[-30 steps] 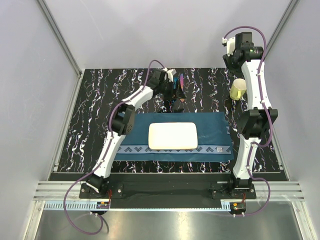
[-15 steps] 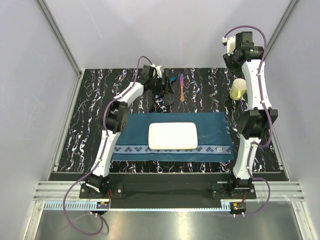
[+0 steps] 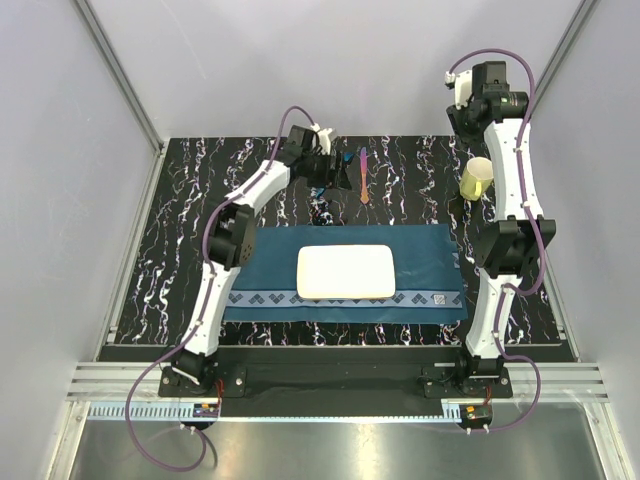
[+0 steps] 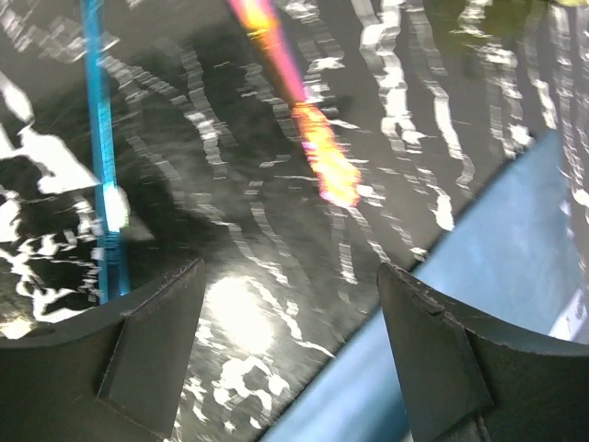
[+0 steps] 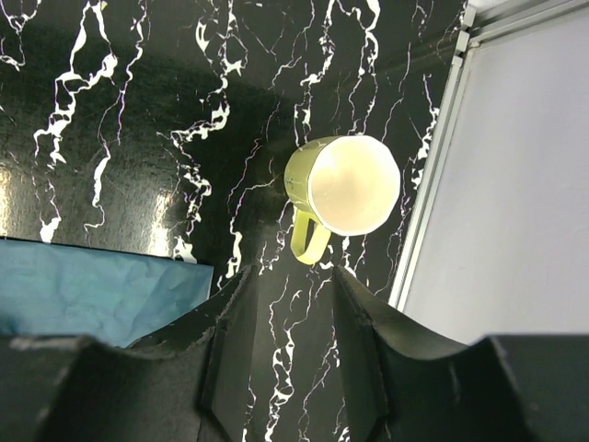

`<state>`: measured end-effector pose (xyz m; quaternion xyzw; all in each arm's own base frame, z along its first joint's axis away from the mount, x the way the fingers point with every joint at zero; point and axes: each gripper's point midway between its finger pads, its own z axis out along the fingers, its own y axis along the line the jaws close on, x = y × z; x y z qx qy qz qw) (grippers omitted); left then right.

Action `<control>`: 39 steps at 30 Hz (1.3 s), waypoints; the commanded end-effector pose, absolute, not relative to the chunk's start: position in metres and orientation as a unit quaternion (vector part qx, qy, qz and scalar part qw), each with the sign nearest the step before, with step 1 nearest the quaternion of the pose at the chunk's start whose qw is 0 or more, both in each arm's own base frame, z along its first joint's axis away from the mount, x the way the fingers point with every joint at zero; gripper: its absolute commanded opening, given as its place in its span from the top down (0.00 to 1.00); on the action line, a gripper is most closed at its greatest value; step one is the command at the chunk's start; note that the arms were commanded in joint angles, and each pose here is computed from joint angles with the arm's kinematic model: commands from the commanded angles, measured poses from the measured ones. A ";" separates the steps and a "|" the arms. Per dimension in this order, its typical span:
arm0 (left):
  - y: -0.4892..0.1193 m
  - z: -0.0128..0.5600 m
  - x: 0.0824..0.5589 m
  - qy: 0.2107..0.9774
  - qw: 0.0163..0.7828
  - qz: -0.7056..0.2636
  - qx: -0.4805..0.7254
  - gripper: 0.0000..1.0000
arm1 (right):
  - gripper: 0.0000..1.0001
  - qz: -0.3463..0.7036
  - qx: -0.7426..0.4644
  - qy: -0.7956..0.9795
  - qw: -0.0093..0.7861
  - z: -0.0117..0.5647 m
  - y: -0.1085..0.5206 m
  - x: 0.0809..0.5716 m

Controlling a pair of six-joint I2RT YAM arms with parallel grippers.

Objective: Set the dinner table for one person
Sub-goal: Move the fork to the center of the board.

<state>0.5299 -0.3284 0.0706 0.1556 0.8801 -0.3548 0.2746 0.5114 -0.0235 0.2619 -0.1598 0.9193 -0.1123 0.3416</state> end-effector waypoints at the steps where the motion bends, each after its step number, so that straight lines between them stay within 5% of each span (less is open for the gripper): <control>1: -0.339 0.170 0.528 0.828 0.355 -0.373 0.221 0.19 | 0.55 -0.112 -0.159 0.909 0.369 0.280 -0.018 0.517; 9: -0.305 0.181 0.549 0.805 0.423 -0.222 0.351 0.14 | 0.55 -0.115 -0.159 0.906 0.376 0.285 -0.018 0.520; 17: -0.253 0.129 0.561 0.809 0.384 -0.050 0.443 0.09 | 0.55 -0.121 -0.158 0.901 0.385 0.292 -0.019 0.521; 39: -0.282 0.081 0.558 0.862 0.351 -0.149 0.334 0.07 | 0.55 -0.126 -0.162 0.901 0.383 0.292 -0.017 0.520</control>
